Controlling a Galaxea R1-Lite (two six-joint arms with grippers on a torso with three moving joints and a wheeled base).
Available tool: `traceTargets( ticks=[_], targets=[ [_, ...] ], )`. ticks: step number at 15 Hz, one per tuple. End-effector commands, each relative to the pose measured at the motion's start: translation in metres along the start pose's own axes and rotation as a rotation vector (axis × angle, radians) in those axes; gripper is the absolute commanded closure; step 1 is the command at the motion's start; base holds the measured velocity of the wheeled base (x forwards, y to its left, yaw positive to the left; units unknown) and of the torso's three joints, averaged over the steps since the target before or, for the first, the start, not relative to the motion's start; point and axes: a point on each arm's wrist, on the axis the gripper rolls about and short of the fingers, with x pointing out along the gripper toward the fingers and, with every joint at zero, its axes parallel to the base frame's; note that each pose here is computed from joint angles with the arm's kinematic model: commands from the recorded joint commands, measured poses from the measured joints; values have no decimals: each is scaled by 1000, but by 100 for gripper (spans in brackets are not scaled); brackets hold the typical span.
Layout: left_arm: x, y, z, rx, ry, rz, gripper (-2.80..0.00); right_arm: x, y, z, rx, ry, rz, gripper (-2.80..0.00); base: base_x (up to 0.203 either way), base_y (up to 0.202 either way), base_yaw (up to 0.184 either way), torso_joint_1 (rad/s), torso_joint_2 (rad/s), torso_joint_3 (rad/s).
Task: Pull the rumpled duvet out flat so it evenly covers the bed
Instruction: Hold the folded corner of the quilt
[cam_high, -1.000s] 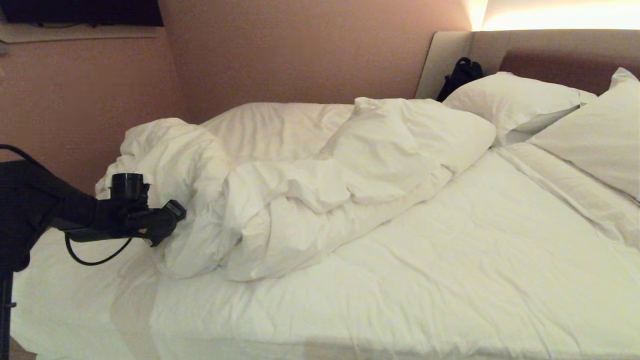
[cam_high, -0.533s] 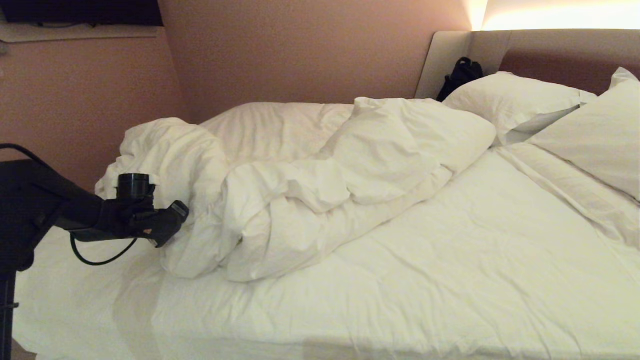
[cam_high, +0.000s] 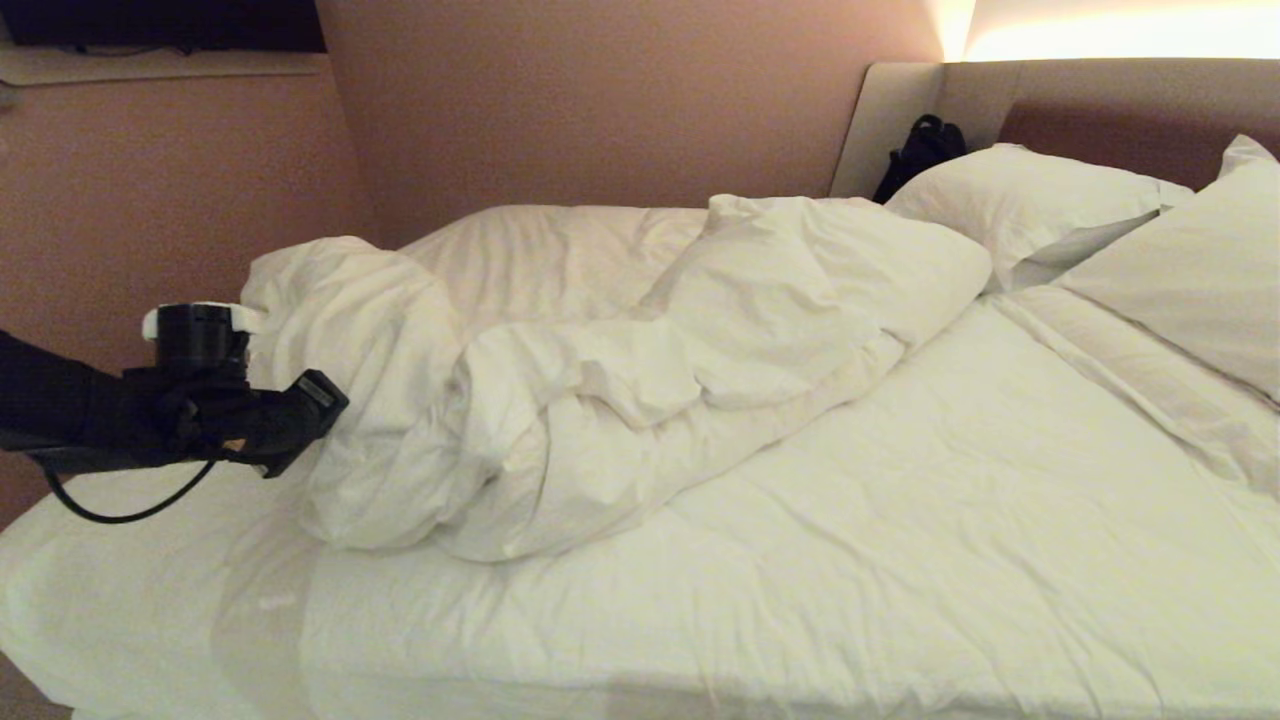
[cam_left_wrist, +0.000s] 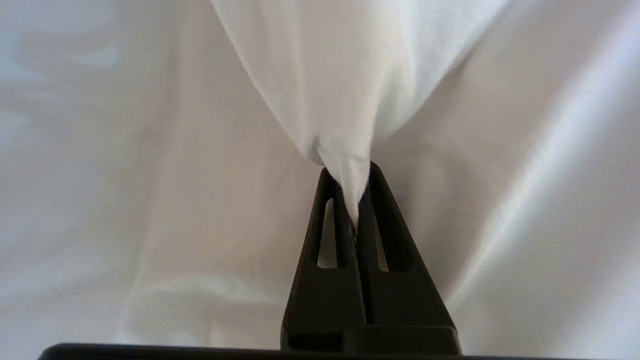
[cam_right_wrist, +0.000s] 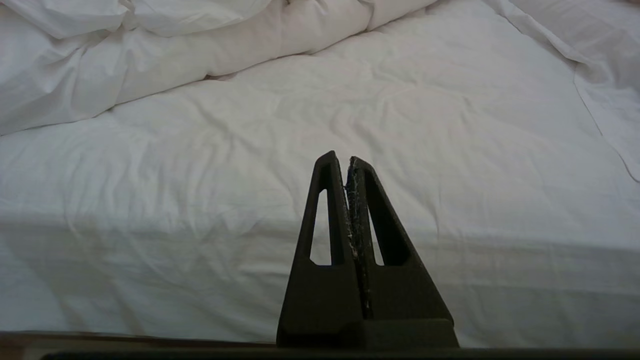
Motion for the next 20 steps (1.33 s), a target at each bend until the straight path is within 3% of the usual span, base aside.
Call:
traceTargets(
  ticks=[1,5,7,14,16,18,20],
  targets=[
    [-52,-12,14,9,-92,-48,0,0,0,0,0,1,1,0,0,0,0,0,0,0],
    [-102,18,42,-38,-224,24,0,0,0,0,0,1,1,0,0,0,0,0,0,0],
    [-126,25,53,-48,-285,45,0,0,0,0,0,1,1,0,0,0,0,0,0,0],
    [-208,-10,45,3,-411,-44,0,0,0,0,0,1,1,0,0,0,0,0,0,0],
    [-230,-23,40,46,-450,-86,0,0,0,0,0,1,1,0,0,0,0,0,0,0],
    [-239,-29,36,101,-464,-101,0,0,0,0,0,1,1,0,0,0,0,0,0,0],
    [-238,-28,34,107,-455,-99,0,0,0,0,0,1,1,0,0,0,0,0,0,0]
  ],
)
